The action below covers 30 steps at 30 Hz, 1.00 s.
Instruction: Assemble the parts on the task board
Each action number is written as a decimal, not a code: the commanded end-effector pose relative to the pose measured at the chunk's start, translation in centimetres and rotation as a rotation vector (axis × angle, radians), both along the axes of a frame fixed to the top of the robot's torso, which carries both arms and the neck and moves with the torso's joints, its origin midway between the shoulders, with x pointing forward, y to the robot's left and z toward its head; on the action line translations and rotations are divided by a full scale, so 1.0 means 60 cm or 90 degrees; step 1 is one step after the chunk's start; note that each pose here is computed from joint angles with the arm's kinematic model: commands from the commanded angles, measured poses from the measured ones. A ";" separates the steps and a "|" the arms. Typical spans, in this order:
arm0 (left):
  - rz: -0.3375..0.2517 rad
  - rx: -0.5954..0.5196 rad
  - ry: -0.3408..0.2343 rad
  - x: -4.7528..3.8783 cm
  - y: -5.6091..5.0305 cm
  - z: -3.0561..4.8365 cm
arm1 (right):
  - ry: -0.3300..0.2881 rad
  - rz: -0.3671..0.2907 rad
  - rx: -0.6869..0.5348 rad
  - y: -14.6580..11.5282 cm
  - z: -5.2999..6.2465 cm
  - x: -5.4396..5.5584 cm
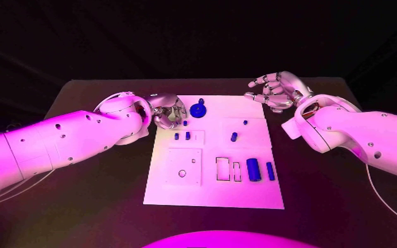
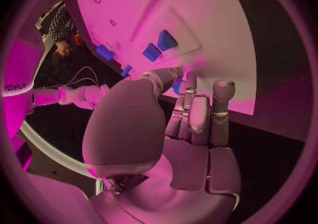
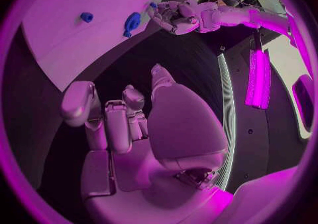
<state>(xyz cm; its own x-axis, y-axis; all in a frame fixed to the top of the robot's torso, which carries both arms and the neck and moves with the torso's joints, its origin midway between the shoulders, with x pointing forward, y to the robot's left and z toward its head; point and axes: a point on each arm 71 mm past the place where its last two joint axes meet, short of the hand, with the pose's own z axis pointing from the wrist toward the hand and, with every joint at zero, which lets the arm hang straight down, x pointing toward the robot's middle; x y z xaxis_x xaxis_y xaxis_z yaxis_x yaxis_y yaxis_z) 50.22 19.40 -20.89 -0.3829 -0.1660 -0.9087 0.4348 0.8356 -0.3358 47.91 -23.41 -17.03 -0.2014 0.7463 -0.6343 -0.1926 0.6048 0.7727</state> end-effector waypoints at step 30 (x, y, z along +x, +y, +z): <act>0.160 -0.663 0.188 -0.025 0.088 0.051 | -0.069 0.181 -0.505 0.027 -0.037 -0.009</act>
<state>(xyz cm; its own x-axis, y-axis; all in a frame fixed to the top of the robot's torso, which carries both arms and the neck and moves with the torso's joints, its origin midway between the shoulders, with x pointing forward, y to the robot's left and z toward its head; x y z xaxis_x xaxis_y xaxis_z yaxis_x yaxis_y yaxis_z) 48.80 24.65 -18.32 -0.4263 -0.8464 -0.3191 0.1005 0.3063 -0.9466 47.50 -21.93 -18.90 -0.2552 0.1515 -0.9549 -0.4450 0.8584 0.2551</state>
